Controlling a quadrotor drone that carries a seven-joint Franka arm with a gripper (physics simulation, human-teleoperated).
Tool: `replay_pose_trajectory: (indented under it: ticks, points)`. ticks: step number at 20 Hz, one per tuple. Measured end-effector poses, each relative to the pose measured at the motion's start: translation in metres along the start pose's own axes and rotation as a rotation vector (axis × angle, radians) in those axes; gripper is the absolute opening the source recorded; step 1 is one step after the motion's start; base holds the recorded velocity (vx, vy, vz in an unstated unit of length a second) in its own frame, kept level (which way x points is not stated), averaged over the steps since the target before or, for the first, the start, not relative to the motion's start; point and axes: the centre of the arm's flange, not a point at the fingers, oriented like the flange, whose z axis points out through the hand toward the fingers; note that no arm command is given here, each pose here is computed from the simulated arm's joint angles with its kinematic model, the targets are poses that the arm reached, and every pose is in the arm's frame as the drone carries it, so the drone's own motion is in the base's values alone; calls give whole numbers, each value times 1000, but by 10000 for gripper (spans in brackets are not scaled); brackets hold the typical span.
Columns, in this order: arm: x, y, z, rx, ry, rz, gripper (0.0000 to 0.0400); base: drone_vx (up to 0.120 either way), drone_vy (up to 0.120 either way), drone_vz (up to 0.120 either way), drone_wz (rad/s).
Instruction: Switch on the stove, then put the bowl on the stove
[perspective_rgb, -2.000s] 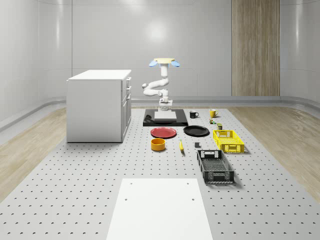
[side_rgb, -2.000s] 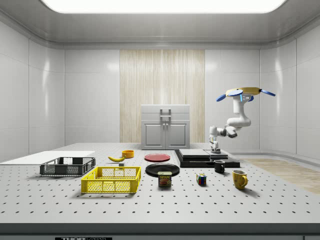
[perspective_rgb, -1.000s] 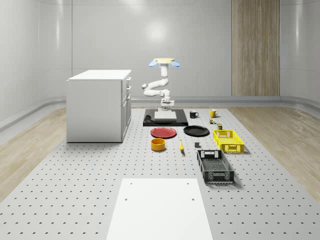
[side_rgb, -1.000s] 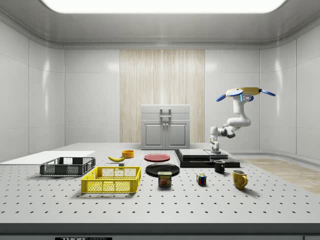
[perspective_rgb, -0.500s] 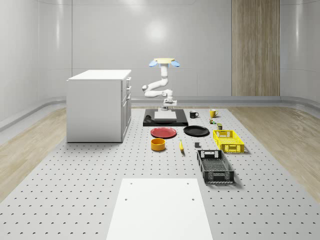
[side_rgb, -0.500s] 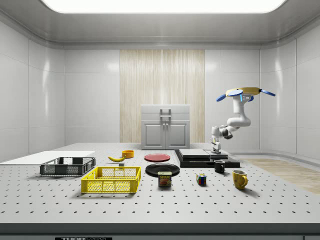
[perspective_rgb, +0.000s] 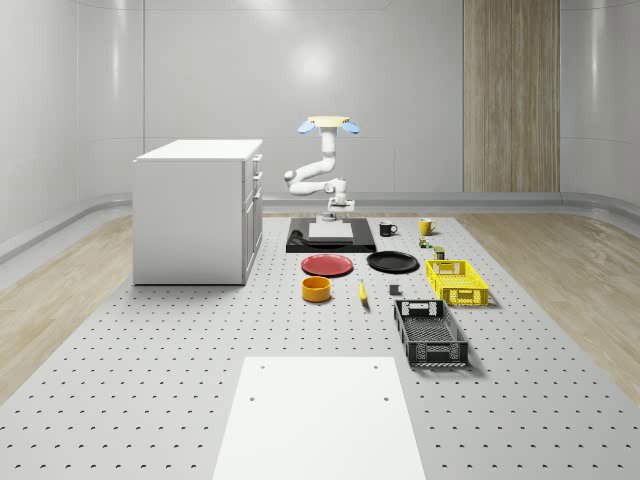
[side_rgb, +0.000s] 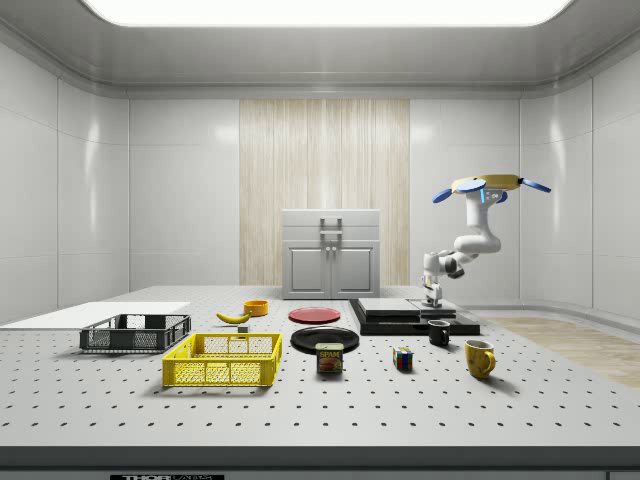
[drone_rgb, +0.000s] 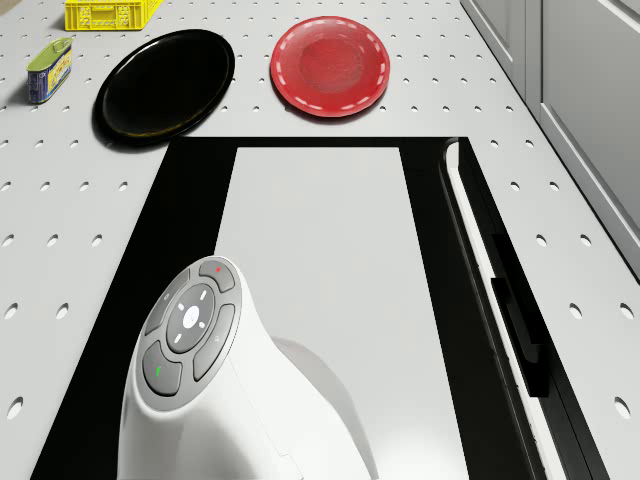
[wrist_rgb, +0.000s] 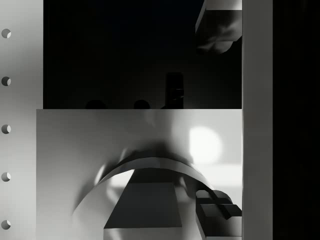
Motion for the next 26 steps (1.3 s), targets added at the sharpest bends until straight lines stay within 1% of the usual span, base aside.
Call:
replay_pose_trajectory:
  ticks: [5,9,13,16,20,26]
  points:
    - [16,16,0,0,0,0,400,0,0,8,0]
    - [31,30,0,0,0,0,400,0,0,120,0]
    - [41,41,0,0,0,0,400,110,0,120,0]
    - [45,45,0,0,0,1,400,120,0,93,0]
    - [48,48,0,0,0,1,400,120,0,0,0]
    - [50,50,0,1,0,1,400,120,0,0,0]
